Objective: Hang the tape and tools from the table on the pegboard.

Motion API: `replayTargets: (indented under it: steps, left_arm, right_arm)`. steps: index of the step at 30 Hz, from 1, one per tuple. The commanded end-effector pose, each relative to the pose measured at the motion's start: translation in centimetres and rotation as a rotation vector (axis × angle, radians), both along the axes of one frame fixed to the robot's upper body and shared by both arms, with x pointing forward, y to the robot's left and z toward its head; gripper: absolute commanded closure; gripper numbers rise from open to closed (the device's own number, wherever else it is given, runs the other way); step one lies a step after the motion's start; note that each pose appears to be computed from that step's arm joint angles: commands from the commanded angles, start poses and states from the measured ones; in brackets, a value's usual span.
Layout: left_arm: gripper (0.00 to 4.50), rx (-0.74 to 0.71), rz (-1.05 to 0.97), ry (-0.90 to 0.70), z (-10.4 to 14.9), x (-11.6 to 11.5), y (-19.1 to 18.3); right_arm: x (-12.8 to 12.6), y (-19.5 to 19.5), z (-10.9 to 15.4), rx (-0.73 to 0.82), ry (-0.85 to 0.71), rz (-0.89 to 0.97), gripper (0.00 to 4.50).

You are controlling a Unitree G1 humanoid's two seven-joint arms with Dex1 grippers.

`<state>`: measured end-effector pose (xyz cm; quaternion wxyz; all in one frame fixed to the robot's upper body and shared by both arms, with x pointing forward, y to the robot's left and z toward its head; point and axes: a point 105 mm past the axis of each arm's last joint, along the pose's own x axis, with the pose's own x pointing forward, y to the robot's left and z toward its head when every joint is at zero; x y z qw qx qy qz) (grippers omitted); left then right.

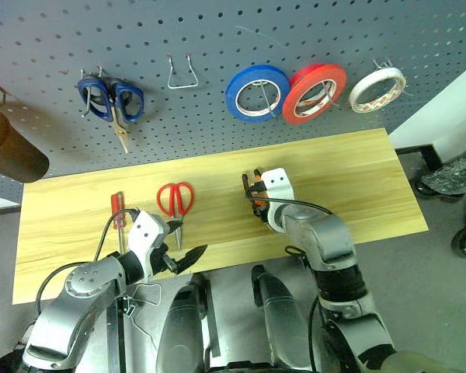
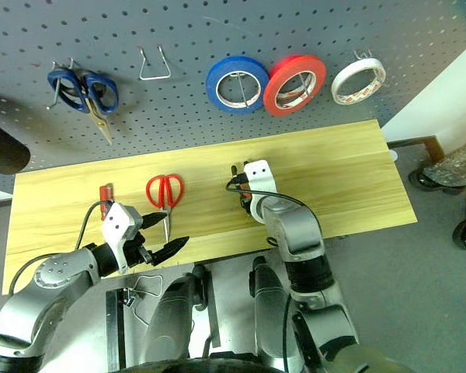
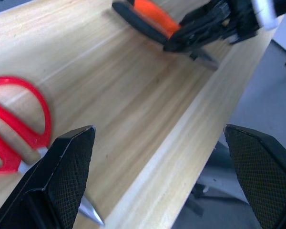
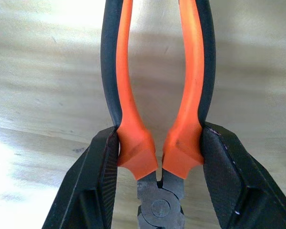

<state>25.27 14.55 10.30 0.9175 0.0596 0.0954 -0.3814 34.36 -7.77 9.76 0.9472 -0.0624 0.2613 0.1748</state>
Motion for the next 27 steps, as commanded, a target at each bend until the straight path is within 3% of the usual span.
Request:
replayTargets:
  steps: [1,6,12,16,23,27]
  left_arm:
    - [0.00,-0.106,-0.051,-0.120,2.5,-0.2,-0.4]
    - [0.00,-0.193,-0.047,-0.251,4.2,-0.1,0.5]
    - [0.00,-0.221,-0.036,-0.262,4.0,0.3,1.2]
    - [0.00,-0.243,-0.026,-0.271,4.1,0.7,1.4]
    - [0.00,-0.331,-0.006,-0.292,5.1,1.8,1.8]
    - [0.00,-0.370,0.023,-0.318,5.7,2.3,1.7]
  right_arm:
    - [-1.7,-0.4,3.6,0.069,-0.111,0.080,2.35]
    - [-4.6,-1.4,6.3,0.106,-0.208,0.188,2.35]
    - [-8.3,-1.0,9.8,0.240,-0.345,0.372,2.35]
    - [-9.4,-0.8,12.8,0.330,-0.460,0.464,2.35]
    - [-8.0,0.8,20.7,0.489,-0.735,0.488,2.35]
    - [-6.6,2.6,23.3,0.523,-0.806,0.477,2.35]
